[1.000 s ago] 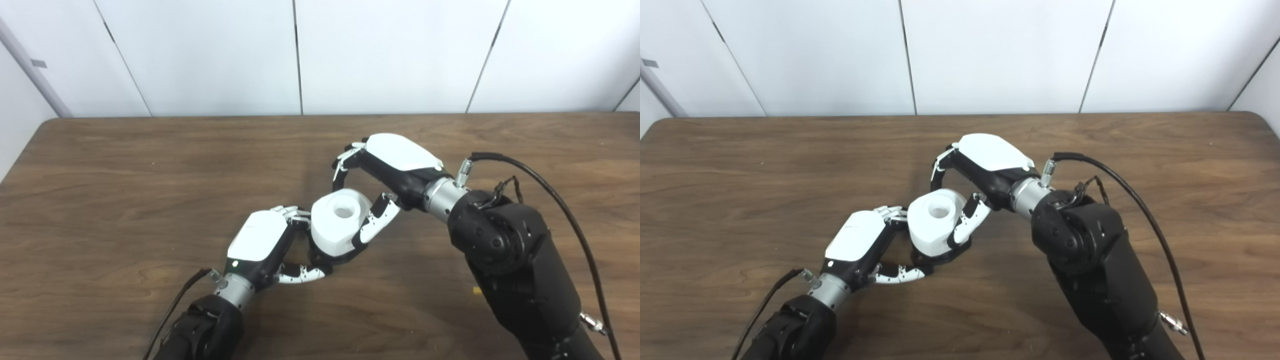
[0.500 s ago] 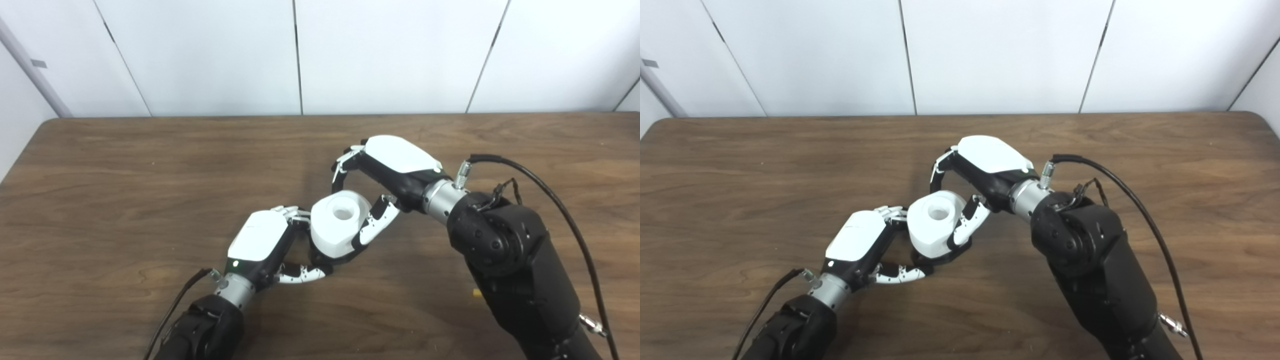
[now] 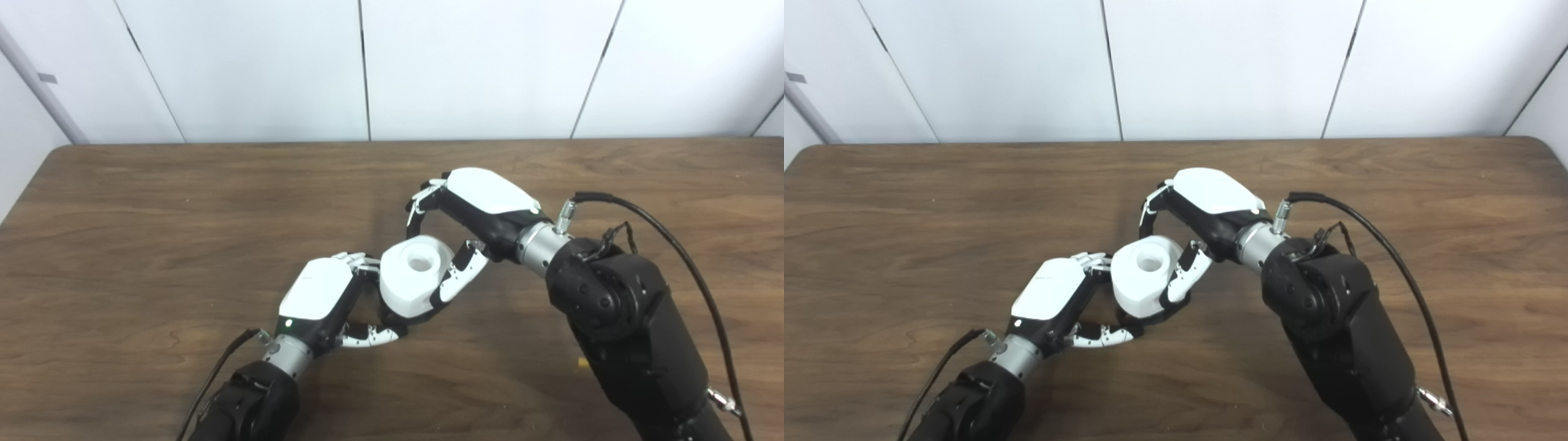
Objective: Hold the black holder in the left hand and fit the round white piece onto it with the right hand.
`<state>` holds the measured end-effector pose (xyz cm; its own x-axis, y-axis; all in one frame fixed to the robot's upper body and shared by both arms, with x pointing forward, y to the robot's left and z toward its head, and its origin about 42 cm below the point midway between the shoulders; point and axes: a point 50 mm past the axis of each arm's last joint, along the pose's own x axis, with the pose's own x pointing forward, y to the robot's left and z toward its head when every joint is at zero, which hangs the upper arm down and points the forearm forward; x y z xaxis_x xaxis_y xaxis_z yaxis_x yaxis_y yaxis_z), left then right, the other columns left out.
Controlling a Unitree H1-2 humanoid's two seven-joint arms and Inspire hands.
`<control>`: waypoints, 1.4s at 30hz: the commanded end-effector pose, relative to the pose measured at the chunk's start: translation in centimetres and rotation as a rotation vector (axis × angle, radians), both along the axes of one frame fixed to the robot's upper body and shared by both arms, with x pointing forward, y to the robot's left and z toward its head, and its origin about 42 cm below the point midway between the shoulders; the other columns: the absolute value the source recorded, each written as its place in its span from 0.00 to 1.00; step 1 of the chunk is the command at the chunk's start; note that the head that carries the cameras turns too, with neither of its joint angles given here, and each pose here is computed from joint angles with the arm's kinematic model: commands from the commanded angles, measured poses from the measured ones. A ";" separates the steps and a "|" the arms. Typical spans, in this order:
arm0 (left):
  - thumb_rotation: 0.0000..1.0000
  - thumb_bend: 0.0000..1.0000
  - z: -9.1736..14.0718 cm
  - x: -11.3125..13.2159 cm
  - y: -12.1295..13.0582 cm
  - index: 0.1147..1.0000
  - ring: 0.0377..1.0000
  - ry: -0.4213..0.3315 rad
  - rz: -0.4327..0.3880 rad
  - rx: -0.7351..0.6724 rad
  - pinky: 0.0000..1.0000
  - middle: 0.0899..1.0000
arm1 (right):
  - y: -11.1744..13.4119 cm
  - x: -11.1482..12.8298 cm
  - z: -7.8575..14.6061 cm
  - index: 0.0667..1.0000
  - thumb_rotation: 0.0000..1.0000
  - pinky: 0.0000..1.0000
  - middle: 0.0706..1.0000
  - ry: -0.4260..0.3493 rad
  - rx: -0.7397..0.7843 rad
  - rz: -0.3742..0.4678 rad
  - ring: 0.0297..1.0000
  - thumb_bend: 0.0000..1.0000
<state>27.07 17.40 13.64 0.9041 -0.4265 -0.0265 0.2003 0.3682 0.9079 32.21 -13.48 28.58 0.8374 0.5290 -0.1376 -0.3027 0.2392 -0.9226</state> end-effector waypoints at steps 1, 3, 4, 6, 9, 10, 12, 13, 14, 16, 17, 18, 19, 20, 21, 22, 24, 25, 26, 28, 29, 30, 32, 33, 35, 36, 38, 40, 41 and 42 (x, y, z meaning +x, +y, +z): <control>0.05 0.52 -1.7 -1.1 -0.7 0.42 0.84 0.109 -0.050 0.040 0.89 0.74 | 0.3 0.1 1.3 0.45 0.14 1.00 0.79 -0.074 0.013 0.016 0.91 0.53; 0.05 0.52 -1.7 -1.1 -0.6 0.42 0.84 0.107 -0.053 0.042 0.89 0.74 | 0.3 0.1 1.3 0.45 0.14 1.00 0.79 -0.071 0.012 0.016 0.91 0.53; 0.05 0.52 -1.7 -1.1 -0.6 0.42 0.84 0.105 -0.054 0.043 0.88 0.74 | 0.3 0.1 1.3 0.45 0.14 1.00 0.79 -0.069 0.011 0.016 0.91 0.53; 0.05 0.52 -1.7 -1.1 -0.6 0.42 0.83 0.103 -0.056 0.044 0.88 0.74 | 0.2 0.1 1.2 0.45 0.14 1.00 0.79 -0.066 0.009 0.018 0.91 0.53; 0.05 0.52 -1.8 -1.2 -0.6 0.42 0.83 0.103 -0.057 0.041 0.88 0.74 | 0.1 0.0 1.1 0.45 0.14 1.00 0.79 -0.063 0.009 0.018 0.91 0.52; 0.05 0.52 -1.7 -1.2 -0.6 0.42 0.83 0.104 -0.056 0.039 0.88 0.74 | 0.1 0.0 1.0 0.45 0.14 1.00 0.78 -0.062 0.009 0.018 0.91 0.53; 0.05 0.52 -1.8 -1.2 -0.6 0.42 0.83 0.105 -0.056 0.039 0.88 0.74 | 0.0 0.0 1.0 0.45 0.14 1.00 0.79 -0.060 0.008 0.018 0.91 0.52; 0.05 0.52 -1.8 -1.2 -0.7 0.42 0.83 0.103 -0.057 0.039 0.88 0.74 | 0.0 0.0 0.9 0.45 0.14 1.00 0.79 -0.059 0.007 0.017 0.91 0.52; 0.05 0.52 -1.8 -1.2 -0.7 0.42 0.83 0.101 -0.057 0.039 0.88 0.74 | 0.0 0.0 0.9 0.45 0.14 1.00 0.79 -0.057 0.006 0.016 0.91 0.52; 0.05 0.52 -1.8 -1.2 -0.7 0.42 0.83 0.103 -0.055 0.041 0.88 0.74 | 0.0 -0.1 0.9 0.45 0.14 1.00 0.79 -0.057 0.008 0.018 0.91 0.52; 0.05 0.52 -1.8 -1.2 -0.7 0.42 0.83 0.106 -0.054 0.041 0.88 0.74 | 0.0 -0.1 0.8 0.45 0.14 1.00 0.79 -0.059 0.005 0.019 0.91 0.52; 0.05 0.52 -1.8 -1.2 -0.7 0.42 0.83 0.108 -0.053 0.041 0.88 0.75 | 0.0 -0.1 0.8 0.45 0.14 1.00 0.79 -0.061 0.000 0.021 0.91 0.52; 0.05 0.52 -1.7 -1.2 -0.7 0.42 0.84 0.110 -0.053 0.042 0.88 0.75 | -0.1 -0.1 0.8 0.45 0.14 1.00 0.79 -0.063 -0.005 0.022 0.91 0.52; 0.05 0.52 -1.7 -1.2 -0.7 0.42 0.84 0.111 -0.053 0.043 0.88 0.75 | -0.1 -0.1 0.8 0.45 0.14 1.00 0.79 -0.064 -0.009 0.023 0.91 0.53; 0.05 0.52 -1.7 -1.2 -0.7 0.42 0.84 0.109 -0.053 0.044 0.88 0.75 | -0.1 -0.1 0.8 0.45 0.14 1.00 0.79 -0.064 -0.011 0.023 0.91 0.53; 0.05 0.52 -1.7 -1.2 -0.7 0.42 0.84 0.108 -0.054 0.043 0.88 0.75 | -0.1 -0.1 0.8 0.45 0.14 1.00 0.79 -0.063 -0.013 0.024 0.91 0.52; 0.05 0.52 -1.7 -1.2 -0.7 0.42 0.84 0.105 -0.054 0.043 0.88 0.75 | -0.2 -0.1 0.7 0.45 0.15 1.00 0.79 -0.061 -0.016 0.026 0.91 0.52; 0.05 0.52 -1.8 -1.2 -0.7 0.42 0.83 0.104 -0.055 0.044 0.88 0.74 | -0.2 -0.2 0.7 0.45 0.15 1.00 0.80 -0.061 -0.016 0.028 0.91 0.52; 0.05 0.52 -1.8 -1.2 -0.7 0.42 0.83 0.103 -0.056 0.045 0.88 0.74 | -0.2 -0.2 0.7 0.46 0.15 1.00 0.80 -0.061 -0.016 0.030 0.91 0.52; 0.05 0.52 -1.8 -1.2 -0.7 0.42 0.83 0.100 -0.057 0.049 0.87 0.74 | -0.3 -0.2 0.6 0.52 0.19 0.99 0.80 -0.064 -0.021 0.033 0.92 0.73; 0.05 0.52 -1.8 -1.2 -0.7 0.42 0.83 0.099 -0.057 0.049 0.87 0.74 | -0.4 -0.2 0.6 0.56 0.23 0.98 0.81 -0.065 -0.022 0.034 0.92 0.86; 0.05 0.52 -1.8 -1.2 -0.8 0.42 0.83 0.098 -0.057 0.048 0.87 0.74 | -0.4 -0.2 0.6 0.57 0.24 0.98 0.81 -0.065 -0.023 0.034 0.92 0.90; 0.05 0.52 -1.8 -1.2 -0.8 0.42 0.83 0.099 -0.057 0.046 0.87 0.74 | -0.5 -0.2 0.6 0.60 0.27 0.97 0.82 -0.064 -0.024 0.034 0.93 0.96; 0.05 0.52 -1.8 -1.2 -0.8 0.42 0.83 0.099 -0.057 0.045 0.87 0.74 | -0.5 -0.2 0.5 0.60 0.27 0.97 0.82 -0.063 -0.023 0.033 0.94 0.97; 0.05 0.52 -1.9 -1.2 -0.8 0.42 0.82 0.097 -0.059 0.045 0.87 0.74 | -0.5 -0.2 0.5 0.61 0.29 0.97 0.82 -0.063 -0.024 0.033 0.94 0.99; 0.05 0.52 -1.9 -1.2 -0.8 0.42 0.82 0.096 -0.060 0.045 0.87 0.74 | -0.5 -0.2 0.5 0.61 0.29 0.97 0.82 -0.063 -0.025 0.033 0.94 1.00; 0.05 0.52 -2.0 -1.2 -0.7 0.42 0.82 0.094 -0.060 0.045 0.87 0.74 | -0.5 -0.2 0.5 0.61 0.31 0.97 0.82 -0.063 -0.029 0.033 0.94 1.00; 0.05 0.52 -2.0 -1.2 -0.7 0.42 0.82 0.095 -0.059 0.045 0.87 0.74 | -0.5 -0.2 0.5 0.61 0.32 0.97 0.83 -0.063 -0.031 0.033 0.94 1.00; 0.05 0.52 -2.0 -1.2 -0.7 0.42 0.82 0.096 -0.058 0.045 0.87 0.74 | -0.6 -0.1 0.4 0.61 0.33 0.97 0.83 -0.063 -0.031 0.033 0.93 1.00; 0.05 0.52 -2.0 -1.2 -0.7 0.42 0.82 0.097 -0.058 0.047 0.87 0.74 | -0.6 -0.1 0.4 0.62 0.34 0.97 0.83 -0.062 -0.030 0.033 0.93 1.00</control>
<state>27.02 17.31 13.65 0.9008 -0.4336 -0.0235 0.1979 0.3618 0.9110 31.78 -14.16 27.44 0.8271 0.5382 -0.1617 -0.3179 0.2107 -0.9244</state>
